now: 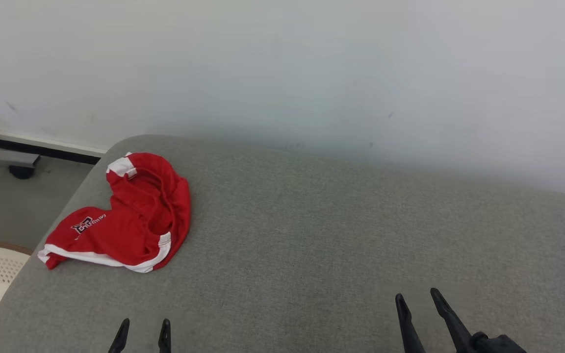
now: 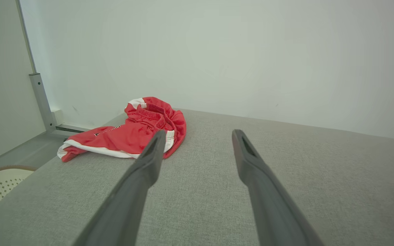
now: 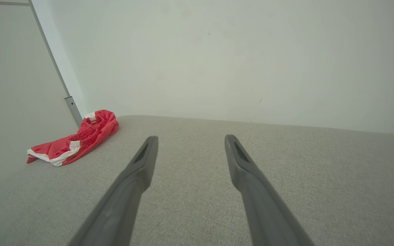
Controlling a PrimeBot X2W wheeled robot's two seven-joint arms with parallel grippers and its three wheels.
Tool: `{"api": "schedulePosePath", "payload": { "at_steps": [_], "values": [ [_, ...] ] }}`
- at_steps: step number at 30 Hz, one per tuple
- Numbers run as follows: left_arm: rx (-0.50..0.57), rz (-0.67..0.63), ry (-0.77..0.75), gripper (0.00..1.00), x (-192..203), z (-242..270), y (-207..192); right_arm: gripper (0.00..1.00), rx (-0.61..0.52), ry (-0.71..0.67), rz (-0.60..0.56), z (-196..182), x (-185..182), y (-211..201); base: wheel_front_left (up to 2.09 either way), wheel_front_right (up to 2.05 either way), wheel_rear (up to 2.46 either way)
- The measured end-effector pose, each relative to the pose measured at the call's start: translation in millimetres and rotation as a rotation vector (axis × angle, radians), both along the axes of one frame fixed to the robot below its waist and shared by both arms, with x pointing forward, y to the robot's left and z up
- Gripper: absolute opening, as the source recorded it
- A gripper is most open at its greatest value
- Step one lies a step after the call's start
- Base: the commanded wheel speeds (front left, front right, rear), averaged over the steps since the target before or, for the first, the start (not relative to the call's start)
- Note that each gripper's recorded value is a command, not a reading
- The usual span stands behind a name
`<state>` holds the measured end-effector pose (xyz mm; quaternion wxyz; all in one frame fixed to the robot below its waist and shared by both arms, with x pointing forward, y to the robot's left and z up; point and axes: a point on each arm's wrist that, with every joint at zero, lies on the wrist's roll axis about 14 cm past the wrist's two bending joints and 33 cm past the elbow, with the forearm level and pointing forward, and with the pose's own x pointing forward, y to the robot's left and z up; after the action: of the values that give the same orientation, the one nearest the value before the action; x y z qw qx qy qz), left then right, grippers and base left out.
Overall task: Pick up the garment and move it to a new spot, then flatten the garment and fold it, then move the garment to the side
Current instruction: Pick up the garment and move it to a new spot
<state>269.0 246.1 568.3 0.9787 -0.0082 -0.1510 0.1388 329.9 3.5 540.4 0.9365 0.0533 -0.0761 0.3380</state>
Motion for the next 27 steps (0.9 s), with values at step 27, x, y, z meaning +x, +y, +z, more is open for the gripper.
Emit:
{"api": "schedulePosePath", "payload": {
  "at_steps": [27],
  "values": [
    [-0.01,0.206,0.015,1.0,-44.7,-4.1,46.7,1.0,-0.008,0.025,0.218,-6.1,-1.8,64.5,0.0,0.0,0.0]
  ]
}}
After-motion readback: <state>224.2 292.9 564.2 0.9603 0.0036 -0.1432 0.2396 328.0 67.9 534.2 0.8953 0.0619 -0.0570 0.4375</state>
